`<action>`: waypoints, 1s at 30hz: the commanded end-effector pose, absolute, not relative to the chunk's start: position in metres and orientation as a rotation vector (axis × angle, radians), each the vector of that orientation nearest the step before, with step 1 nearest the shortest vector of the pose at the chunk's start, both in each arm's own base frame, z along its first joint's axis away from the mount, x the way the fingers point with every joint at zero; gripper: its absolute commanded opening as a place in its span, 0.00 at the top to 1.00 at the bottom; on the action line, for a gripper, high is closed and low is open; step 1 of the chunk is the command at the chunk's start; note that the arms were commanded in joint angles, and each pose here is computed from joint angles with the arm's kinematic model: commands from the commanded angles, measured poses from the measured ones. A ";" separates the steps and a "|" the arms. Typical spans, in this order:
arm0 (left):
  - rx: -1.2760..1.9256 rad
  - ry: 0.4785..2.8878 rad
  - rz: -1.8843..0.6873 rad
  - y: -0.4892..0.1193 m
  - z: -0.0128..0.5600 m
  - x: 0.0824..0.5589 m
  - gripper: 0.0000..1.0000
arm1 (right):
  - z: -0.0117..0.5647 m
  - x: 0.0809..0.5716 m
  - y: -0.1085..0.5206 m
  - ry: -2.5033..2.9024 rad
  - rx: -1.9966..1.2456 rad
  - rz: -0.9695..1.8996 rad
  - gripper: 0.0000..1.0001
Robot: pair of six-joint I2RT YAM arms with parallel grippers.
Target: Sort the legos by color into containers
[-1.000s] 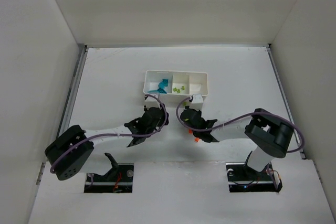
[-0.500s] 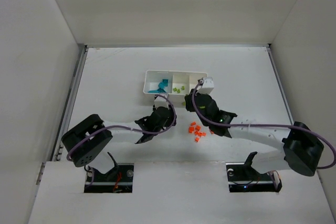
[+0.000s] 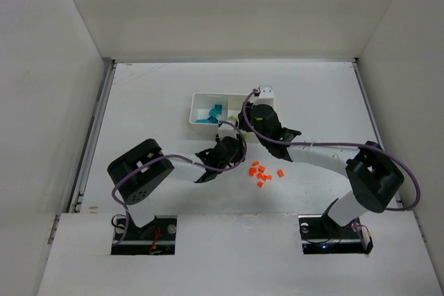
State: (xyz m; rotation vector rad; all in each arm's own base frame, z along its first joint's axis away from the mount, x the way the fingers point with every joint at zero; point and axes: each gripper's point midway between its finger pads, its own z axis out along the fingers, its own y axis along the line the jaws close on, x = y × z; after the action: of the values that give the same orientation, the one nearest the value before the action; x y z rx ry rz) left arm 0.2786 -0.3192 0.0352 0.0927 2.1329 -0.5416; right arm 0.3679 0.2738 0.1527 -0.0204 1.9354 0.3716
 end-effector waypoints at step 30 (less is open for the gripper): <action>-0.143 1.923 -0.213 -0.345 0.026 0.340 0.61 | 0.205 0.277 0.231 1.717 0.133 0.675 0.55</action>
State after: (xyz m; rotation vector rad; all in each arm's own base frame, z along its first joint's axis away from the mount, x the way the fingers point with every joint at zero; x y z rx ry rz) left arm 0.3249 -0.3517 0.0281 -0.0838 1.9437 -0.2654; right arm 0.2907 0.2082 0.1629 0.1289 1.8243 0.4809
